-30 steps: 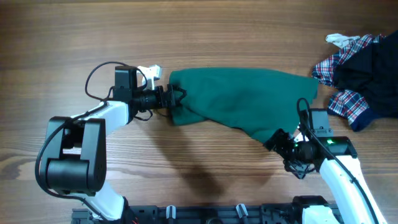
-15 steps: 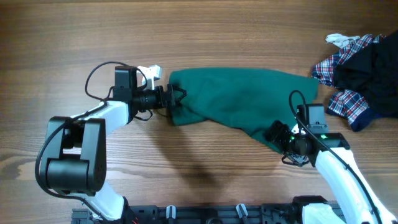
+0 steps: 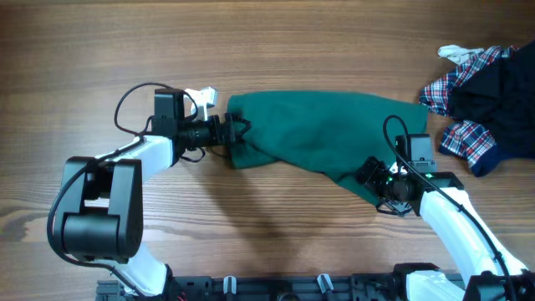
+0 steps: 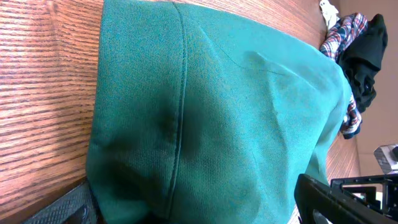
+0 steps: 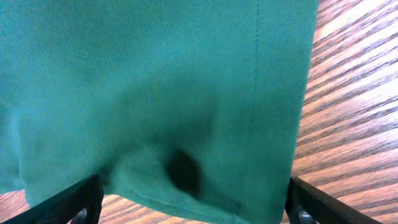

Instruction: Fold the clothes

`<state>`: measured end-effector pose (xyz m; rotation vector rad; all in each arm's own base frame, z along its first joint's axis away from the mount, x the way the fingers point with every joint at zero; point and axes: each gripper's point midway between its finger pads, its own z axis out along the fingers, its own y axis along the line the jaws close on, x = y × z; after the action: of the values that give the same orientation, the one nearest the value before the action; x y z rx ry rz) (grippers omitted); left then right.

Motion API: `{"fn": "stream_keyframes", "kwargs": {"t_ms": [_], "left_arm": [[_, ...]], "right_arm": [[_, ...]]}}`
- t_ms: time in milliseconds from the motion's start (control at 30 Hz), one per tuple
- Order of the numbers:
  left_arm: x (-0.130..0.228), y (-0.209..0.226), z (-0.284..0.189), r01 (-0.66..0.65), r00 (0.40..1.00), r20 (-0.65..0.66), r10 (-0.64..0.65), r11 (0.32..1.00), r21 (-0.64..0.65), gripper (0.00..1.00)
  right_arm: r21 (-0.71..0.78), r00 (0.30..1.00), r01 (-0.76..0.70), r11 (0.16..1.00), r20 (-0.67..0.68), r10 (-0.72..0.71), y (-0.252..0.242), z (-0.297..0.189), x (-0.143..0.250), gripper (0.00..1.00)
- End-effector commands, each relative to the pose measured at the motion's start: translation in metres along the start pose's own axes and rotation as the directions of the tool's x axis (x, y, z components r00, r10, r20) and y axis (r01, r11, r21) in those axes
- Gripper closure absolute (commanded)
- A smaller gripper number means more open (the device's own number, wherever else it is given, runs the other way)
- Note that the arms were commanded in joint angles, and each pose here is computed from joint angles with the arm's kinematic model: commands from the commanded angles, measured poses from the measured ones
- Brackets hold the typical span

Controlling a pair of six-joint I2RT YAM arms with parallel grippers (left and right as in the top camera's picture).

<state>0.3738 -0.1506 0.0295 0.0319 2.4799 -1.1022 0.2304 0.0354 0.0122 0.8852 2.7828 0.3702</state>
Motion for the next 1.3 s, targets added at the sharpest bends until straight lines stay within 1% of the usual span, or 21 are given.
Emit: {"fn": "stream_keyframes", "kwargs": {"t_ms": [0,133,300,333,433,567,600,633,667,700,733,767,867,900,1000,1067,1167,1200,1267], "left_arm": [[0.002,0.008,0.003,0.016,1.0,-0.005,-0.016,0.999,-0.034,0.0],[0.002,0.008,0.003,0.016,1.0,-0.004,-0.016,0.999,-0.034,0.0],[0.002,0.008,0.003,0.016,1.0,-0.005,-0.016,0.999,-0.034,0.0],[0.002,0.008,0.003,0.016,1.0,-0.005,-0.016,0.999,-0.034,0.0],[0.002,0.008,0.003,0.016,1.0,-0.005,-0.016,0.999,-0.034,0.0],[0.004,0.009,0.003,0.023,1.0,-0.012,-0.023,0.999,-0.036,0.0],[0.004,0.009,0.003,0.024,1.0,-0.013,-0.024,0.999,-0.037,0.0],[0.005,0.009,0.003,0.024,1.0,-0.013,-0.025,0.999,-0.037,0.0],[0.004,0.009,0.003,0.024,1.0,-0.013,-0.024,0.999,-0.037,0.0],[0.005,0.009,0.003,0.025,1.0,-0.014,-0.025,0.999,-0.037,0.0],[0.005,0.009,0.003,0.025,1.0,-0.014,-0.026,0.999,-0.037,0.0],[0.005,0.009,0.003,0.025,1.0,-0.015,-0.026,0.999,-0.037,0.0],[0.005,0.009,0.003,0.026,1.0,-0.015,-0.026,0.999,-0.037,0.0],[0.005,0.009,0.003,0.025,1.0,-0.014,-0.026,0.999,-0.037,0.04],[0.005,0.009,0.003,0.025,1.0,-0.014,-0.025,0.999,-0.037,0.11],[0.005,0.009,0.003,0.025,1.0,-0.014,-0.025,0.999,-0.036,0.03],[0.008,0.01,0.003,0.037,0.999,-0.026,-0.038,0.998,-0.041,0.08],[0.012,0.011,0.003,0.07,0.997,-0.04,-0.072,0.996,-0.047,0.11],[0.02,0.013,0.002,0.099,0.992,-0.067,-0.103,0.993,-0.06,0.1]], "right_arm": [[-0.013,0.999,0.014,1.0,-0.03,-0.014,0.001,0.002,0.005,0.07],[-0.053,0.999,0.032,0.998,-0.041,-0.034,0.008,0.002,0.007,0.07],[-0.052,0.998,0.027,0.998,-0.062,-0.03,0.002,0.009,0.016,0.07],[-0.05,0.997,0.026,0.998,-0.066,-0.029,-0.001,0.011,0.019,0.09],[-0.068,0.997,0.018,0.998,-0.078,-0.024,0.002,0.011,0.022,0.25],[-0.049,0.995,-0.04,0.998,-0.097,0.036,-0.001,0.011,0.025,0.53],[-0.046,0.994,-0.055,0.997,-0.099,0.05,-0.002,0.011,0.026,0.59],[-0.045,0.994,-0.058,0.997,-0.098,0.053,-0.002,0.011,0.026,0.71],[-0.043,0.994,-0.058,0.997,-0.097,0.054,-0.002,0.011,0.025,0.78],[-0.043,0.994,-0.059,0.997,-0.097,0.054,-0.002,0.011,0.025,0.84],[-0.044,0.994,-0.058,0.997,-0.097,0.054,-0.002,0.011,0.025,0.92],[-0.044,0.994,-0.058,0.997,-0.097,0.054,-0.002,0.011,0.025,0.96],[-0.042,0.994,-0.058,0.997,-0.096,0.054,-0.002,0.011,0.025,0.96],[-0.039,0.994,-0.058,0.998,-0.094,0.054,-0.003,0.011,0.025,0.96],[-0.039,0.994,-0.058,0.998,-0.095,0.054,-0.003,0.011,0.025,0.96],[-0.039,0.994,-0.057,0.998,-0.095,0.053,-0.003,0.011,0.025,0.96],[-0.039,0.994,-0.057,0.998,-0.095,0.053,-0.003,0.011,0.025,0.96],[-0.039,0.994,-0.057,0.998,-0.095,0.053,-0.003,0.011,0.025,0.96],[-0.039,0.994,-0.057,0.998,-0.095,0.053,-0.003,0.011,0.025,0.96]]}}
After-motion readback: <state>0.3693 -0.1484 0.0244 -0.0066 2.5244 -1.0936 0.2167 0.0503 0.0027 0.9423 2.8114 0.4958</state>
